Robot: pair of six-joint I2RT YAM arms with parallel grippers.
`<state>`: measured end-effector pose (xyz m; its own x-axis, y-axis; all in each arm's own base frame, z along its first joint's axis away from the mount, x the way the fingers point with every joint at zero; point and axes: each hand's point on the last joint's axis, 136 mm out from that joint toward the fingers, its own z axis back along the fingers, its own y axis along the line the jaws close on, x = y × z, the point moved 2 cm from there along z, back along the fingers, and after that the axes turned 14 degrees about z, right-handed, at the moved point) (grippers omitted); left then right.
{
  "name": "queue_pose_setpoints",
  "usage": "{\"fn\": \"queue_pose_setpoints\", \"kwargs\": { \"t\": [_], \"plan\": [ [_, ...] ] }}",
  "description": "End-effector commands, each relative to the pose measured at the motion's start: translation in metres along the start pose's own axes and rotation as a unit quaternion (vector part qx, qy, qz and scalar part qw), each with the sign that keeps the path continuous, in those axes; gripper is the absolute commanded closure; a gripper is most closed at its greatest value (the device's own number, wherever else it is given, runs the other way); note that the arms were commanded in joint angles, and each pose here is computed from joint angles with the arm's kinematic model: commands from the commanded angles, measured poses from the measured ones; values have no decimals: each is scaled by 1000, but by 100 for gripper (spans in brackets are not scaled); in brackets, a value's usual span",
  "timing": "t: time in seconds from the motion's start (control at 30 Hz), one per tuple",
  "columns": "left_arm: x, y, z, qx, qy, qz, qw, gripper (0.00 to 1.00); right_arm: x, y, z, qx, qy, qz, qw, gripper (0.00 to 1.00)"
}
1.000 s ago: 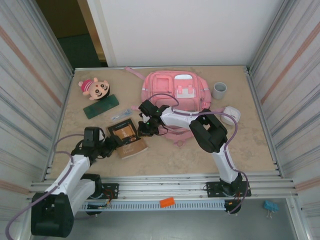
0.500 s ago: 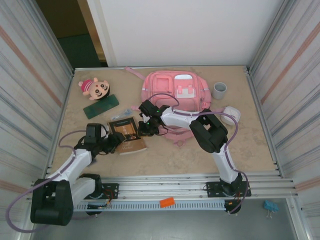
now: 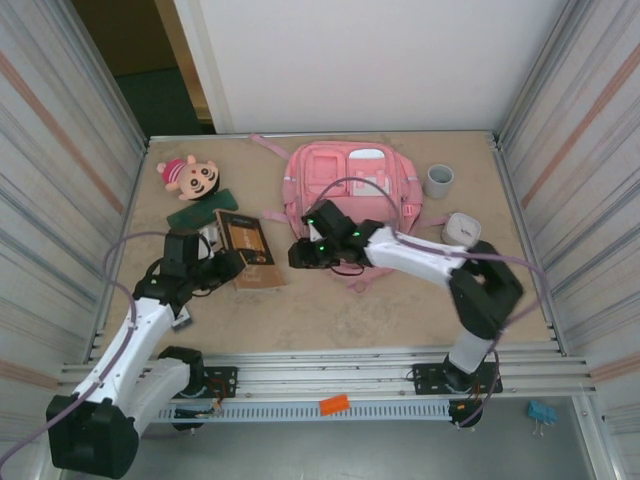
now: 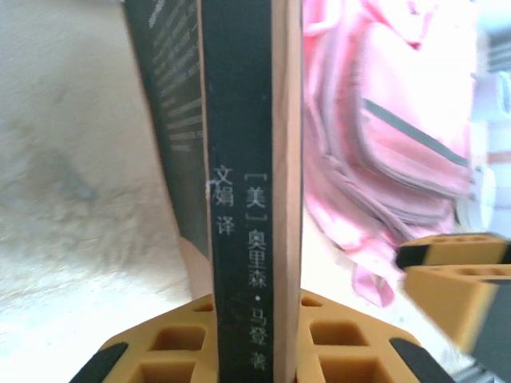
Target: Pack books, pencil case, and school supplies into a backpack
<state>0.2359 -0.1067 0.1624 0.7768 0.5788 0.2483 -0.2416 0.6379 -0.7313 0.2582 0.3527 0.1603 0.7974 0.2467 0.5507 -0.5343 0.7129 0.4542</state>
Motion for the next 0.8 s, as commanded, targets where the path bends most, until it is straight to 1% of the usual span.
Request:
{"fn": "queue_pose_setpoints", "kwargs": {
  "t": [0.0,0.07,0.13,0.27,0.3,0.37,0.43,0.5,0.57,0.63,0.7,0.77],
  "plan": [
    [-1,-67,28,-135,0,-120,984,96,31,10,48,-6,-127,23,992,56],
    [-9,-97,41,-214,11,-164,963,96,32,14,75,-17,-190,56,980,56],
    [-17,-120,53,-270,15,-203,941,97,30,17,97,-21,-241,84,967,54],
    [-40,-153,74,-359,27,-286,888,97,23,20,129,-2,-302,109,947,50],
    [-43,-157,77,-370,27,-296,880,96,21,21,134,9,-312,113,943,47],
    [-47,-164,82,-391,22,-311,866,96,17,34,145,62,-329,133,933,37],
    [-50,-170,89,-420,17,-318,849,97,17,42,154,101,-345,140,923,31],
    [-47,-176,96,-438,-1,-321,840,97,16,46,155,120,-341,143,921,27],
    [-45,-182,105,-455,-19,-324,830,97,18,49,167,135,-352,140,916,23],
    [-43,-187,111,-462,-29,-324,825,98,19,47,170,146,-352,130,915,18],
    [-43,-192,116,-467,-27,-326,821,98,21,44,172,163,-351,116,915,12],
    [-44,-197,119,-475,-20,-325,818,98,22,46,174,195,-348,109,911,6]
  ]
}}
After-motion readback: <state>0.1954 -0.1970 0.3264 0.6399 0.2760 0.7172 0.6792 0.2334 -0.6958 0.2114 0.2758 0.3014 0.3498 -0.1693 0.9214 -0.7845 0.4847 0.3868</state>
